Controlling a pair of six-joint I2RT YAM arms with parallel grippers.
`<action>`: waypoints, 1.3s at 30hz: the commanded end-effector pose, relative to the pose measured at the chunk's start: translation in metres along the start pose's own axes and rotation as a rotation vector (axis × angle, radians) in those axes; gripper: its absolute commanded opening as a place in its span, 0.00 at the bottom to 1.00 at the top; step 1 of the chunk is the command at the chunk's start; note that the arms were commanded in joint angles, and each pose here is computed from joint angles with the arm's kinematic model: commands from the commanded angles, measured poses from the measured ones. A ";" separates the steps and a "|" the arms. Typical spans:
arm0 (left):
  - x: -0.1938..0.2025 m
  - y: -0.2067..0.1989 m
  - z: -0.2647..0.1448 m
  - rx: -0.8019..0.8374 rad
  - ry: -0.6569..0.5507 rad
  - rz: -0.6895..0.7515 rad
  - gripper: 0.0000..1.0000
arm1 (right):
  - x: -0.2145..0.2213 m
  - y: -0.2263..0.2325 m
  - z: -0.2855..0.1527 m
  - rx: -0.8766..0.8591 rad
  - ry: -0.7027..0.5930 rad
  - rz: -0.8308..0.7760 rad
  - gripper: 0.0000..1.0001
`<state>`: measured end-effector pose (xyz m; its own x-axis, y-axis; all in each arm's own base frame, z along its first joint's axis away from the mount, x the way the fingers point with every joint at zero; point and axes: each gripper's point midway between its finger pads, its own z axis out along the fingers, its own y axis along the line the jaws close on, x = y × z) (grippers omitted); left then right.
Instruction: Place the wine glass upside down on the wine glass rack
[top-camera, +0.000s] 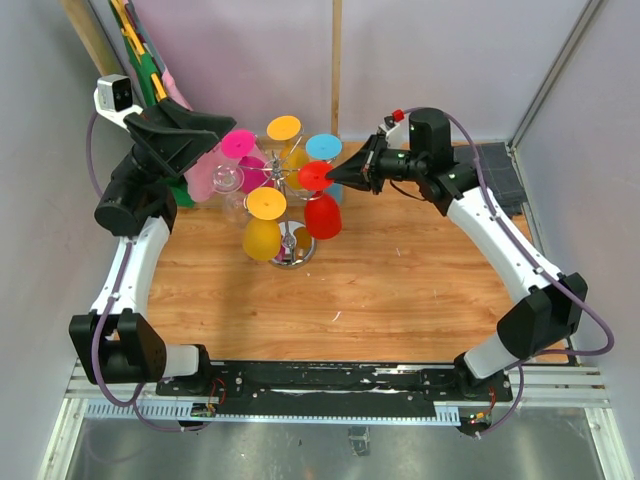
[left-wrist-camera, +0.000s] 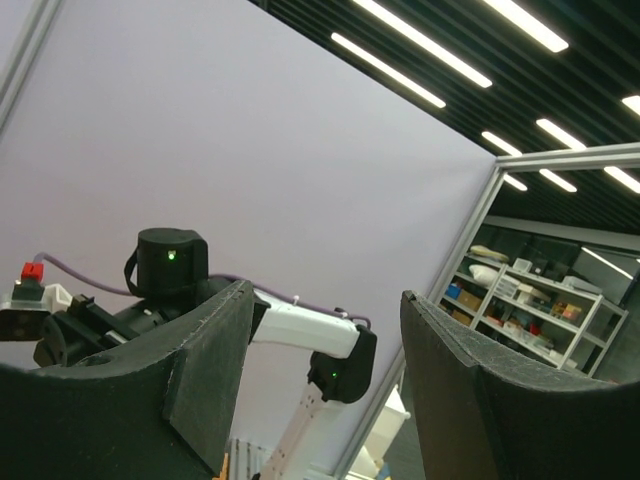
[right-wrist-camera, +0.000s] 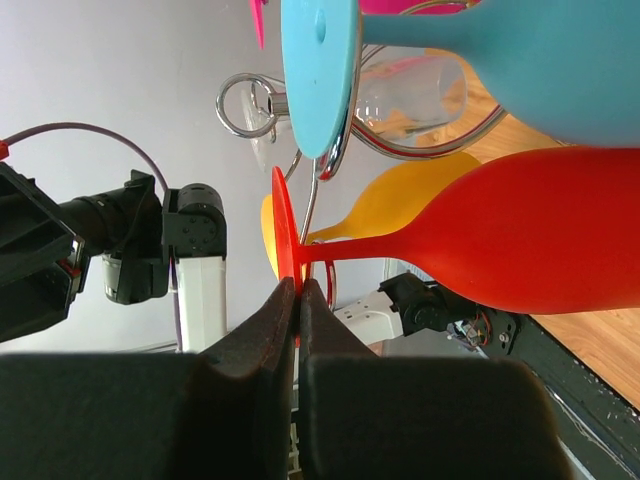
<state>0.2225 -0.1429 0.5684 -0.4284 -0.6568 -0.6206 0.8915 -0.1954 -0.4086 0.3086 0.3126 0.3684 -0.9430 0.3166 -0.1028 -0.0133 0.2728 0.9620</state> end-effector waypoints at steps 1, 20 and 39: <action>0.008 -0.019 -0.001 0.055 0.039 0.090 0.65 | 0.008 0.023 0.006 -0.061 0.024 -0.043 0.01; 0.009 -0.015 -0.003 0.048 0.034 0.087 0.65 | 0.030 0.037 0.017 -0.116 0.109 -0.094 0.01; 0.010 -0.018 -0.003 0.047 0.034 0.083 0.65 | 0.038 0.027 0.000 -0.108 0.074 -0.108 0.01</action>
<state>0.2232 -0.1431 0.5666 -0.4310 -0.6541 -0.6216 0.8898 -0.1937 -0.4132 0.2791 0.3448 0.3732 -0.9718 0.1965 -0.1300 -0.0833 0.2295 0.9697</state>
